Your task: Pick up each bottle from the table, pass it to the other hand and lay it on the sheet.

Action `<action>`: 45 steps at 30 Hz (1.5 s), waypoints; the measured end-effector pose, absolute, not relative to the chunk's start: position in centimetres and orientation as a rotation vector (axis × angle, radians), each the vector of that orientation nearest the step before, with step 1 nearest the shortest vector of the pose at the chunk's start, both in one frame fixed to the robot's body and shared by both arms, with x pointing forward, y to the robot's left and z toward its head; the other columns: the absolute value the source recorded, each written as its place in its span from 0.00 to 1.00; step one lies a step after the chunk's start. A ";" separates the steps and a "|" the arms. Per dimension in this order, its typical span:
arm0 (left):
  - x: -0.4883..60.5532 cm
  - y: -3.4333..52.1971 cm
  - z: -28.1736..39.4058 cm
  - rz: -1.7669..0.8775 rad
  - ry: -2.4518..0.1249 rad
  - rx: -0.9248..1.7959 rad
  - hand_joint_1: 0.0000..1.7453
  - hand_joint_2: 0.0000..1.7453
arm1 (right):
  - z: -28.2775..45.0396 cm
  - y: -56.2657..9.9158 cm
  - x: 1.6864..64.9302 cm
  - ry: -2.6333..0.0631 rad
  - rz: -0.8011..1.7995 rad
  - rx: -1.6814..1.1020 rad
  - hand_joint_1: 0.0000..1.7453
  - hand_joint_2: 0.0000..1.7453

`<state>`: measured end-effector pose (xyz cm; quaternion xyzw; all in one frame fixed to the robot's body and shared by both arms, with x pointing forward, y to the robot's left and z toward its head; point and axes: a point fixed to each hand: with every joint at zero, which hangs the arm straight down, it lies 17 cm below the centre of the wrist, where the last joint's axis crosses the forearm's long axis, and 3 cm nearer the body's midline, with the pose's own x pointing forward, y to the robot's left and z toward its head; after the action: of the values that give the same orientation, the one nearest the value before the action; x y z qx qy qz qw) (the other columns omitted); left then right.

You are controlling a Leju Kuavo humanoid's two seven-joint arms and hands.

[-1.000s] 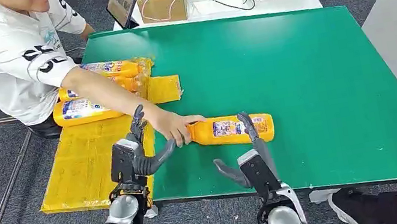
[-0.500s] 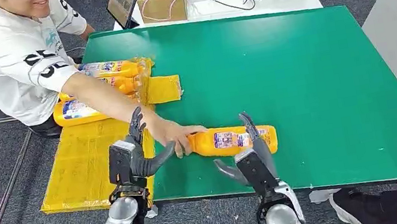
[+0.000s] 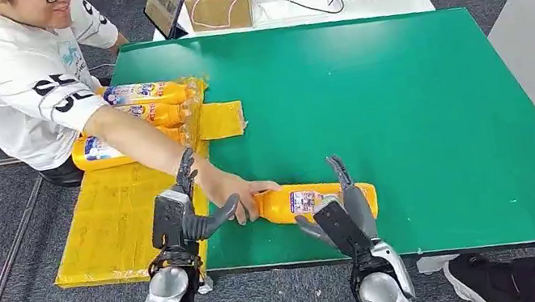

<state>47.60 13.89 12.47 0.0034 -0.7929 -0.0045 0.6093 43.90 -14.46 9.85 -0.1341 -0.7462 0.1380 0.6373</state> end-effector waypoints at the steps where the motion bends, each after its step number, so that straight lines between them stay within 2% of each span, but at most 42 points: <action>1: 47.6 13.9 12.4 -0.011 -1.829 0.008 0.00 1.00 | 9.7 -14.6 43.9 -1.698 0.316 -0.309 0.00 1.00; 12: 47.8 13.4 12.2 -0.018 -1.827 -0.021 0.00 1.00 | 8.3 -16.2 44.3 -1.652 0.331 -0.336 0.00 1.00; 25: 48.2 12.6 12.5 -0.025 -1.818 -0.103 0.00 1.00 | 6.2 -18.0 47.3 -1.514 0.608 -0.529 0.00 1.00; 38: 48.3 12.8 12.4 -0.014 -1.814 -0.113 0.00 1.00 | 5.8 -18.5 48.2 -1.486 0.674 -0.569 0.00 1.00; 45: 48.4 12.5 12.5 -0.006 -1.801 -0.161 0.00 1.00 | 4.4 -17.2 49.3 -1.386 0.882 -0.592 0.00 1.00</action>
<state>48.38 12.48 12.54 -0.0701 -0.7827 -0.0028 0.6184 49.27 -17.19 4.39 -0.2596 -0.6082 0.3871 0.6425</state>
